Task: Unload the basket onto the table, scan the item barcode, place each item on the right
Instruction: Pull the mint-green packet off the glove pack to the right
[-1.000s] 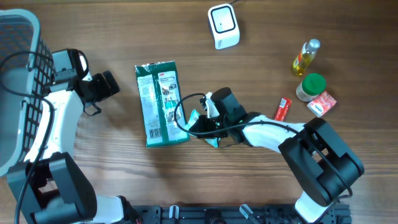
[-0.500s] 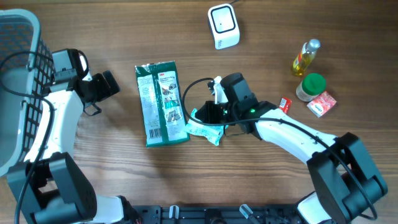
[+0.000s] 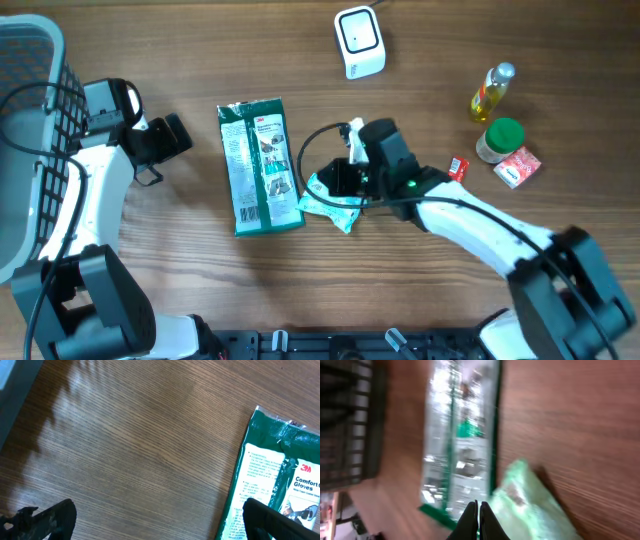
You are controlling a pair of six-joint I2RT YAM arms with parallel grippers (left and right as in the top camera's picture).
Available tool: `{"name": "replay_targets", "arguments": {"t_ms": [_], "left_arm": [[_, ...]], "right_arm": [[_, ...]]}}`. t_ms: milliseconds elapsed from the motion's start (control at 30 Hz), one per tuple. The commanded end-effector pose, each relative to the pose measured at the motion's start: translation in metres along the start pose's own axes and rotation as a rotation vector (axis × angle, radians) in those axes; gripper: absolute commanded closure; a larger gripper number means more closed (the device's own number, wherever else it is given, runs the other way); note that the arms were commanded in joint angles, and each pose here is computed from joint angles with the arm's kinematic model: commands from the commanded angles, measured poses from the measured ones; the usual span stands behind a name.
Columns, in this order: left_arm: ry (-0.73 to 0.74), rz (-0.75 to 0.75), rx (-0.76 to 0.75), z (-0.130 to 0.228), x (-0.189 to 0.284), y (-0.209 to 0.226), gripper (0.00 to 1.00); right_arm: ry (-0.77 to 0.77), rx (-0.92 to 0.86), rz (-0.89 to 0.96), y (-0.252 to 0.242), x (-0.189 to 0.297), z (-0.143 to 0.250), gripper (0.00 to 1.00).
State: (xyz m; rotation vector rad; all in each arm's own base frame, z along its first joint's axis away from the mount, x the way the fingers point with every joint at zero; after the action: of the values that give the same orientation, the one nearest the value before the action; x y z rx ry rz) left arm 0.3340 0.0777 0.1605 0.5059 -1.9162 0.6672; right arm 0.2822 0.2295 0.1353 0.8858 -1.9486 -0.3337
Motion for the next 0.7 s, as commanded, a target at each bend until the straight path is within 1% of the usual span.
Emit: {"name": "replay_targets", "arguments": {"t_ms": [0, 67, 133, 233, 267, 300, 333, 367, 433, 500, 533, 567, 600, 633, 667], "left_arm": [[0.007, 0.004, -0.009, 0.0, -0.001, 0.001, 0.0], [0.006, 0.004, -0.009, 0.0, -0.001, 0.001, 0.0], [0.007, 0.004, -0.009, 0.0, -0.001, 0.001, 0.0], [0.007, 0.004, -0.009, 0.0, -0.001, 0.001, 0.0], [0.007, 0.004, -0.009, 0.0, -0.001, 0.001, 0.0], [0.007, 0.004, -0.009, 0.0, -0.001, 0.001, 0.0], [0.006, 0.004, -0.009, 0.0, -0.001, 0.001, 0.0], [0.007, 0.004, -0.009, 0.0, -0.001, 0.001, 0.0], [0.007, 0.004, -0.009, 0.0, -0.001, 0.001, 0.0], [0.007, 0.004, -0.009, 0.0, -0.001, 0.001, 0.0], [0.006, 0.004, -0.009, 0.0, -0.001, 0.001, 0.0], [0.007, 0.004, -0.009, 0.0, -0.001, 0.001, 0.0], [0.007, 0.004, -0.009, 0.0, -0.001, 0.001, 0.0], [0.006, 0.004, -0.009, 0.0, -0.001, 0.001, 0.0], [0.006, 0.004, -0.009, 0.0, -0.001, 0.001, 0.0]], "right_arm": [[0.077, -0.033, -0.022, 0.006, 0.008, 0.007, 0.96], [0.146, -0.068, 0.005, -0.003, 0.004, 0.024, 0.96], [0.181, -0.116, 0.033, -0.014, -0.003, 0.039, 0.96], [0.267, -0.25, 0.078, -0.031, -0.023, 0.073, 0.95], [0.316, -0.307, 0.098, -0.035, -0.032, 0.09, 0.92], [0.365, -0.37, 0.125, -0.038, -0.041, 0.105, 0.91], [0.384, -0.426, 0.144, -0.041, -0.047, 0.112, 0.91], [0.384, -0.443, 0.148, -0.043, -0.05, 0.113, 0.91], [0.36, -0.436, 0.138, -0.042, -0.049, 0.105, 0.92], [0.285, -0.367, 0.143, -0.039, -0.043, 0.081, 0.92], [0.24, -0.329, 0.186, -0.041, -0.036, 0.066, 0.93], [0.2, -0.265, 0.299, -0.048, -0.023, 0.044, 0.95], [0.199, -0.217, 0.321, -0.05, -0.02, 0.034, 0.96], [0.195, -0.162, 0.3, -0.048, -0.018, 0.026, 0.96], [0.19, -0.073, 0.222, -0.036, -0.017, 0.012, 0.95]]}}
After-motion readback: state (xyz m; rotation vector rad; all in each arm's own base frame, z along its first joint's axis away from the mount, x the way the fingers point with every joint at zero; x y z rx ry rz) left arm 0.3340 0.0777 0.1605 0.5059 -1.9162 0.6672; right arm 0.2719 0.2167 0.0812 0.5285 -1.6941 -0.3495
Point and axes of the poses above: each gripper's point midway between its finger pads, its own x axis back along the fingers, its own y axis along the line the jaws close on, z = x × y, the point moved 8 cm from there along x, back along the fingers, and after that the axes turned 13 degrees about x, right-handed, at the moved point
